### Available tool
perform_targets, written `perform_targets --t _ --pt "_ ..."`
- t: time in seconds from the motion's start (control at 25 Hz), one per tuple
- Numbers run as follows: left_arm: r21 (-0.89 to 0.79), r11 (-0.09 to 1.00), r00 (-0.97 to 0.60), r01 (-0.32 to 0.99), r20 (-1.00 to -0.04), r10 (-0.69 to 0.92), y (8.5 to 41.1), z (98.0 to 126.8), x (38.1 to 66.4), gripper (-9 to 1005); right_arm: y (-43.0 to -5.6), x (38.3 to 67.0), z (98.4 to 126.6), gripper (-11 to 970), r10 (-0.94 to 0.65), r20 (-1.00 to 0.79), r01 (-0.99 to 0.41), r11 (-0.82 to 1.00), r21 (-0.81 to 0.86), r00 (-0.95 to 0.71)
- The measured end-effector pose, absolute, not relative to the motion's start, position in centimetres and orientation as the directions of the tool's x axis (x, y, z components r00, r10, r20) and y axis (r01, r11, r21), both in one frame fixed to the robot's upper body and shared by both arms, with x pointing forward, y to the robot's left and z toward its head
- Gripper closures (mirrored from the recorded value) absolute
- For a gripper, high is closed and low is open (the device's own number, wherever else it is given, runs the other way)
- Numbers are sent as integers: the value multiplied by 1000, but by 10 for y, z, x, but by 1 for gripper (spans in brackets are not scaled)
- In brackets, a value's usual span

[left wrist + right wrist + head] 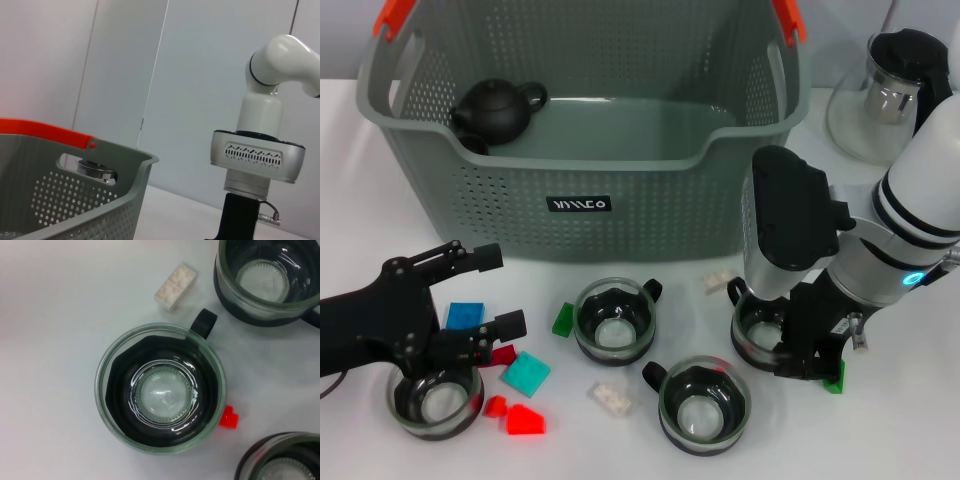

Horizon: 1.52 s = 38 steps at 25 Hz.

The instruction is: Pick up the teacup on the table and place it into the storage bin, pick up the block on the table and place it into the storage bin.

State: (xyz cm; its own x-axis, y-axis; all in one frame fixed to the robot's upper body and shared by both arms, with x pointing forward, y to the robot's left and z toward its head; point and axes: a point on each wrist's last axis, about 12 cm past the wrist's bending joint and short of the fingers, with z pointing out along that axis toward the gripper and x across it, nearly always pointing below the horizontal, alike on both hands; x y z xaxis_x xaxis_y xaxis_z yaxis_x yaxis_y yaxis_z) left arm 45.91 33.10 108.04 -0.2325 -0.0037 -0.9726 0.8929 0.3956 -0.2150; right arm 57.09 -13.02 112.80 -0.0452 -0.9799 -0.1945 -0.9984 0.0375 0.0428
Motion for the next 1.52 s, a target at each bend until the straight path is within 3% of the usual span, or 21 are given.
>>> perform_targets --t 0.24,0.48,0.76,1.0,1.28,1.52 --pt "-214 396 -231 893 -973 -5 331 1080 459 123 -131 571 1129 816 -979 -196 -998 42 45 -50" --pt "-214 396 -231 893 -973 -5 331 1081 459 123 -144 572 1150 901 -943 -326 -996 54 70 -74" --pt "-213 396 -230 893 -973 -5 331 1081 460 123 -203 559 1204 902 -720 -693 -997 -7 75 -47" --pt "-204 402 -219 893 -976 -10 331 1083 463 123 -235 547 1218 901 -396 -918 -999 -44 24 -4" --pt "-200 404 -213 893 -977 -14 332 1084 464 123 -230 553 1251 901 -100 -995 -1000 -1 -13 13" --pt "-205 399 -215 894 -976 -21 329 1084 465 123 -181 599 1305 902 -174 -981 -974 220 47 -87"
